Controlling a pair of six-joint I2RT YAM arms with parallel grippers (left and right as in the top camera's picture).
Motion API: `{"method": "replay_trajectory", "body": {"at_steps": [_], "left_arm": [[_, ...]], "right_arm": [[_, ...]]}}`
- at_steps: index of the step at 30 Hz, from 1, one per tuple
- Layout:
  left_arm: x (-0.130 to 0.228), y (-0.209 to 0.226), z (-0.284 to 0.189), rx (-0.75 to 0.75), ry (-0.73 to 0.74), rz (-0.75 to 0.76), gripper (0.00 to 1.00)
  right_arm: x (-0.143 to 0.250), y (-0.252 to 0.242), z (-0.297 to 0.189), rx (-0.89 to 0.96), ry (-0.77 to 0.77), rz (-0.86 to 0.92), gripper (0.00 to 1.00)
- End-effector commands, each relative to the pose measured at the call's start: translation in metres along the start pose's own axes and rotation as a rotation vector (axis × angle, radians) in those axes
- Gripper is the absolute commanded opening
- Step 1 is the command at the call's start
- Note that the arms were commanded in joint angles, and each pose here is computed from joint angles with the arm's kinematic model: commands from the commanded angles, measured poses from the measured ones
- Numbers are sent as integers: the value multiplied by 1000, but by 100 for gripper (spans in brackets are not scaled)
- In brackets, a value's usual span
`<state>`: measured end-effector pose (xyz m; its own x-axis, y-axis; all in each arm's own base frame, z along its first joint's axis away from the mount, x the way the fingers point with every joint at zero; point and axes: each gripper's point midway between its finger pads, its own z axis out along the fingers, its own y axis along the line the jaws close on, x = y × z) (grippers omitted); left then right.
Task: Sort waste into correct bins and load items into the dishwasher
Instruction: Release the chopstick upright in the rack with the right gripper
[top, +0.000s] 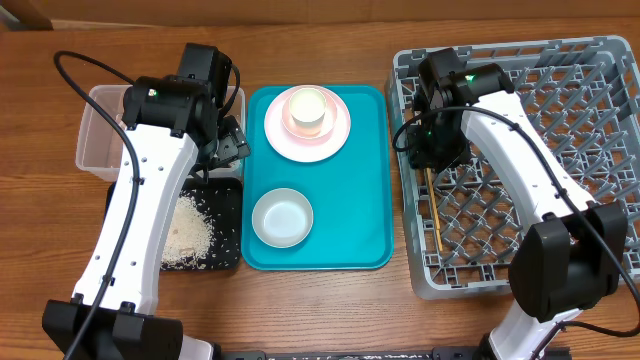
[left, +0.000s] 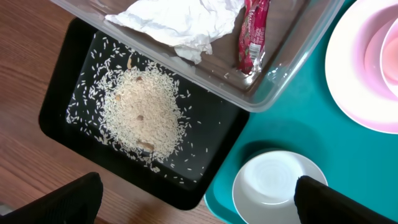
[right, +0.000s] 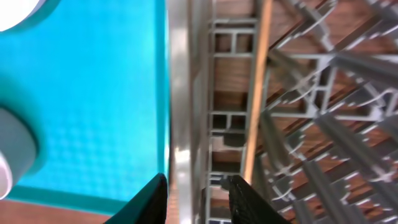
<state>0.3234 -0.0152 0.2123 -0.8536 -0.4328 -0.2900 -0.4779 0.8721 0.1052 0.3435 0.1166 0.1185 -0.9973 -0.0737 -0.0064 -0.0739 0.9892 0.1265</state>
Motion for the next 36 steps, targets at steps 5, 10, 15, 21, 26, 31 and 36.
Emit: {"method": "replay_trajectory", "body": {"at_steps": [5, 10, 15, 21, 26, 31, 36], "left_arm": [[-4, 2, -6, 7, -20, -1, 100], [-4, 2, -6, 7, -20, -1, 100], [-4, 2, -6, 7, -20, -1, 100], [-4, 2, -6, 7, -20, -1, 100], [-4, 2, -6, 7, -20, -1, 100], [-4, 2, -6, 7, -20, -1, 100], [-4, 2, -6, 7, -20, -1, 100]], "right_arm": [[7, 11, -2, -57, 3, -8, 35], [9, 8, 21, -56, 7, -4, 35], [17, 4, 37, -52, 28, -1, 29], [17, 17, 37, -128, 32, -2, 22], [9, 27, 35, -183, 4, -2, 16], [8, 30, 35, -195, 2, 12, 14], [13, 43, 37, -191, 9, -30, 13]]}}
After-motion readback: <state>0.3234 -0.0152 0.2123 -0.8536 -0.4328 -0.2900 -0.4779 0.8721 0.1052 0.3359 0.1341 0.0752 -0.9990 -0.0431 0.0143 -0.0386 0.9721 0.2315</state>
